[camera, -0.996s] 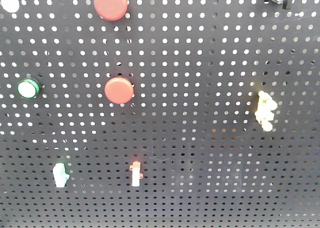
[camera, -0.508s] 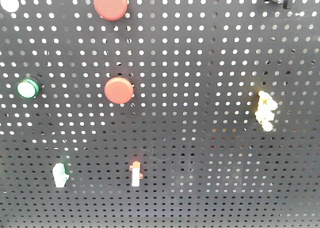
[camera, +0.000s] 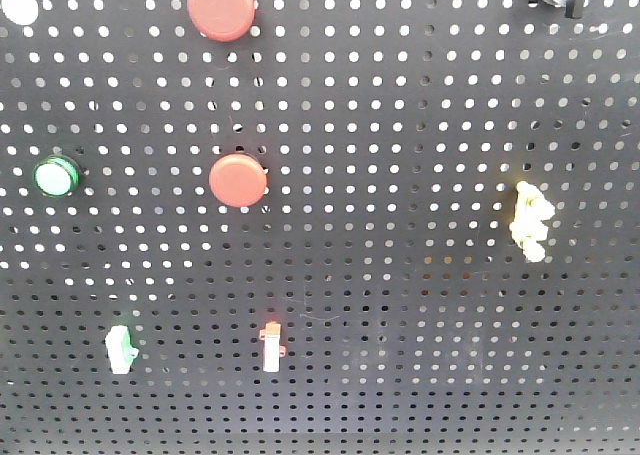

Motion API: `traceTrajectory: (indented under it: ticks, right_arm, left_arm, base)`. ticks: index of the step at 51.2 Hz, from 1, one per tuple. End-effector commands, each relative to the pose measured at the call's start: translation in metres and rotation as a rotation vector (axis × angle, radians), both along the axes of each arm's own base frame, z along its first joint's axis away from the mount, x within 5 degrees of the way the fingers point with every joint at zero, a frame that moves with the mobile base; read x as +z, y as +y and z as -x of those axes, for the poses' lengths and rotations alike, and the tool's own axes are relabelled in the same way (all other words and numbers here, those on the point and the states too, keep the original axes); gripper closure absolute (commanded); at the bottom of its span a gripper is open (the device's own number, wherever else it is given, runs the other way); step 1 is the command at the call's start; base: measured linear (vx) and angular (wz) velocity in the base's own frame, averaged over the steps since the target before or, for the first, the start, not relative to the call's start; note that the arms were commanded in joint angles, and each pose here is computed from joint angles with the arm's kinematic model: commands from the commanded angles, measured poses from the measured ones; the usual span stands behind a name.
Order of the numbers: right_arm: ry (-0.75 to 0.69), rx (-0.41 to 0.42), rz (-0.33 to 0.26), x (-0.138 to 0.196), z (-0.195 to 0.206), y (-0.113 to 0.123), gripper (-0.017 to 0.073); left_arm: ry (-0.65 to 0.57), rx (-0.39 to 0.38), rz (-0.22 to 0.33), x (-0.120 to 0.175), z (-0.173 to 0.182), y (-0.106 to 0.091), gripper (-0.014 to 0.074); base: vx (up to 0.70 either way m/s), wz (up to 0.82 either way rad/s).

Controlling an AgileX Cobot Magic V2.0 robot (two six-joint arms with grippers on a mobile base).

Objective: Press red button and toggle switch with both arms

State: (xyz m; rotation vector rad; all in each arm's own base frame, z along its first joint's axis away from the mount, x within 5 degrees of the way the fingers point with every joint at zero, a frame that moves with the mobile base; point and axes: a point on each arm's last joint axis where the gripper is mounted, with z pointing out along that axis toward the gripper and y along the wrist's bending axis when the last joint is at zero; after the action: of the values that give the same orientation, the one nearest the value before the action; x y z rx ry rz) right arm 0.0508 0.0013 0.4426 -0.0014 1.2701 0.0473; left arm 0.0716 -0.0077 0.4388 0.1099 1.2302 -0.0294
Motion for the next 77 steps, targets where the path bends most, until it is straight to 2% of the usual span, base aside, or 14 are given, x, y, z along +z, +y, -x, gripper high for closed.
traceTrajectory:
  ticks: [1, 7, 12, 18, 22, 25, 26, 32, 36, 39, 43, 56, 61, 77]
  right_arm:
    - [-0.034, 0.003, -0.012, 0.02, -0.014, 0.001, 0.0562]
    - [0.007, 0.025, -0.053, 0.016, -0.025, 0.002, 0.0562]
    - [0.026, 0.057, -0.115, 0.014, -0.027, 0.003, 0.0562]
    - [0.045, 0.095, -0.185, 0.013, -0.027, 0.005, 0.0562]
    - [0.046, 0.104, -0.2, 0.013, -0.027, 0.005, 0.0562]
    - [0.044, 0.102, -0.196, 0.013, -0.027, 0.005, 0.0562]
    - [0.044, 0.101, -0.193, 0.013, -0.027, 0.005, 0.0562]
    - [0.044, 0.101, -0.192, 0.013, -0.027, 0.005, 0.0562]
    - [0.044, 0.101, -0.192, 0.013, -0.027, 0.005, 0.0562]
    - [0.044, 0.101, -0.191, 0.013, -0.027, 0.005, 0.0562]
    - [0.043, 0.099, -0.188, 0.013, -0.027, 0.005, 0.0562]
    - [0.04, 0.08, -0.12, 0.013, -0.027, 0.005, 0.0562]
    - [0.04, 0.078, -0.115, 0.013, -0.027, 0.005, 0.0562]
    - [0.039, 0.078, -0.115, 0.013, -0.027, 0.005, 0.0562]
  left_arm:
    - [-0.053, -0.012, 0.034, 0.029, -0.006, -0.001, 0.0592]
    - [-0.068, -0.032, 0.089, 0.037, -0.007, -0.001, 0.0592]
    - [-0.092, -0.048, 0.133, 0.041, -0.007, 0.0, 0.0592]
    - [-0.026, -0.066, 0.147, 0.049, -0.01, -0.002, 0.0592]
    - [0.049, -0.091, 0.114, 0.055, -0.02, -0.007, 0.0592]
    - [0.085, -0.116, 0.057, 0.059, -0.026, -0.012, 0.0592]
    - [0.145, -0.256, -0.066, 0.069, -0.039, -0.031, 0.0592]
    - [0.153, -0.445, -0.151, 0.078, -0.048, -0.054, 0.0592]
    - [0.141, -0.568, -0.163, 0.083, -0.055, -0.069, 0.0592]
    - [0.134, -0.652, -0.132, 0.087, -0.063, -0.08, 0.0592]
    - [0.138, -0.704, -0.109, 0.09, -0.077, -0.091, 0.0592]
    - [0.145, -0.778, -0.102, 0.102, -0.115, -0.125, 0.0592]
    - [0.137, -0.787, -0.104, 0.107, -0.126, -0.134, 0.0592]
    - [0.128, -0.687, -0.035, 0.103, -0.155, -0.139, 0.0592]
  base:
    - [0.0, 0.0]
    - [0.0, 0.0]
    - [0.0, 0.0]
    - [0.0, 0.0]
    - [0.0, 0.0]
    - [0.0, 0.0]
    - [0.0, 0.0]
    - [0.0, 0.0]
    - [0.0, 0.0]
    - [0.0, 0.0]
    - [0.0, 0.0]
    - [0.0, 0.0]
    - [0.0, 0.0]
    - [0.0, 0.0]
